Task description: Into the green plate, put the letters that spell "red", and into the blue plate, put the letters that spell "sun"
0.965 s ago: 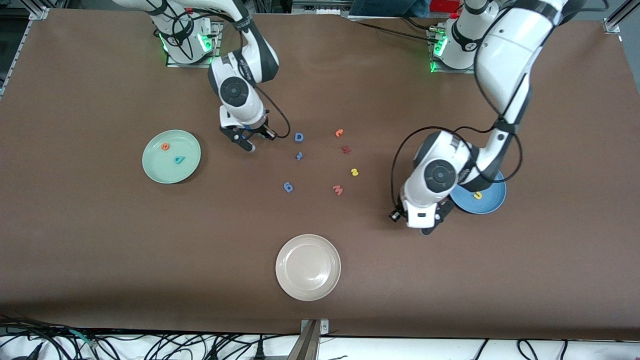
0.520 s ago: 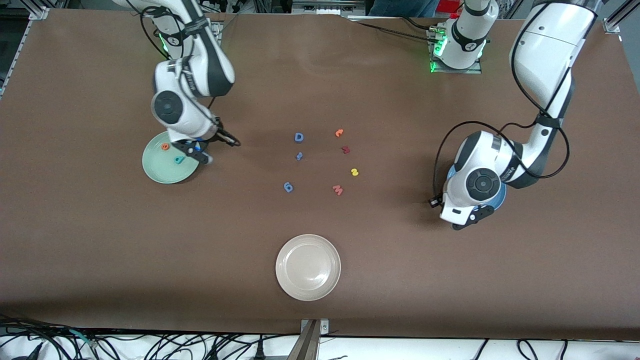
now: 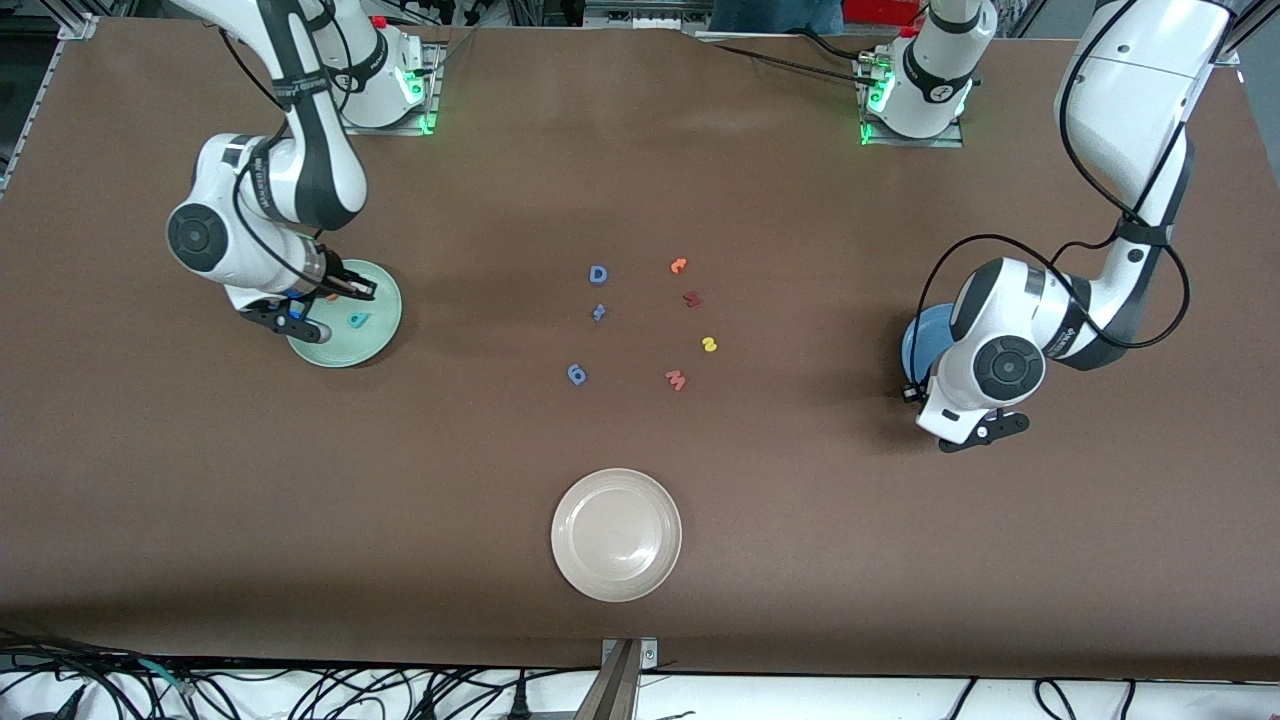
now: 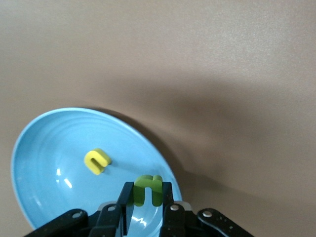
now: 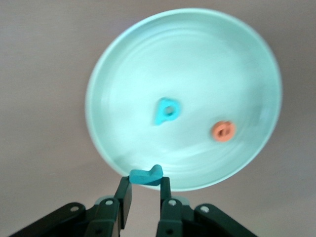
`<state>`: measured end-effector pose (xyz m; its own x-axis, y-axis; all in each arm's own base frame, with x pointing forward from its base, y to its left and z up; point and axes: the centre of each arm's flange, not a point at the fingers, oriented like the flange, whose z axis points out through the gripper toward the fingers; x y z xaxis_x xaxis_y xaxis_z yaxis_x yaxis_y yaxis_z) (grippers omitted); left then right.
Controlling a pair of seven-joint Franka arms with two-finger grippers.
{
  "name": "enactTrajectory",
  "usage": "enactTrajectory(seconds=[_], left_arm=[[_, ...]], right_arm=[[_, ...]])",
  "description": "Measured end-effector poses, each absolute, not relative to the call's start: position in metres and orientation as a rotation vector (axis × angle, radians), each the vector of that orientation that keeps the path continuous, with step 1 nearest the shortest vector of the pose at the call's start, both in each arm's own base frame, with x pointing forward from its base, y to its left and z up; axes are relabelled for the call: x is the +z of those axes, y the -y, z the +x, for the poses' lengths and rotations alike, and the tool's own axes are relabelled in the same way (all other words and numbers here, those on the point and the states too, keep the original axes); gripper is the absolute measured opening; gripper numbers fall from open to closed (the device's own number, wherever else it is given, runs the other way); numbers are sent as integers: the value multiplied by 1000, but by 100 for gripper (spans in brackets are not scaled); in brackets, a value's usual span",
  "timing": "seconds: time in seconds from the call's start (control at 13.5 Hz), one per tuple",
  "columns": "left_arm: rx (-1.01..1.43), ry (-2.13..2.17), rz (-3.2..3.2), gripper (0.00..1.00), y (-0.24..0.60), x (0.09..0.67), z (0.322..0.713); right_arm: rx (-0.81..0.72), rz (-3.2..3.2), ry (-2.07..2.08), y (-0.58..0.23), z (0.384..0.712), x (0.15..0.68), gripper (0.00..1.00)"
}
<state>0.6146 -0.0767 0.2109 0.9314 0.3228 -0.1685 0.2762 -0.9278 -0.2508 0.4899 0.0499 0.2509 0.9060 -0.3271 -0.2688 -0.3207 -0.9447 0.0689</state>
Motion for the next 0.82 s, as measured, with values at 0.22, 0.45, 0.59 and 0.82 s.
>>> enactTrajectory(seconds=[0.22, 0.45, 0.59, 0.82], left_arm=[[328, 417, -2862, 27, 76, 211, 610], [381, 279, -2875, 43, 73, 201, 601], [389, 247, -2876, 64, 68, 205, 596], [391, 341, -2948, 95, 78, 231, 593]], right_arm=[[-443, 3019, 495, -43, 490, 241, 31], [-445, 3012, 492, -43, 489, 239, 58], [-444, 3013, 491, -43, 490, 239, 74], [-418, 3025, 489, -45, 500, 250, 79]])
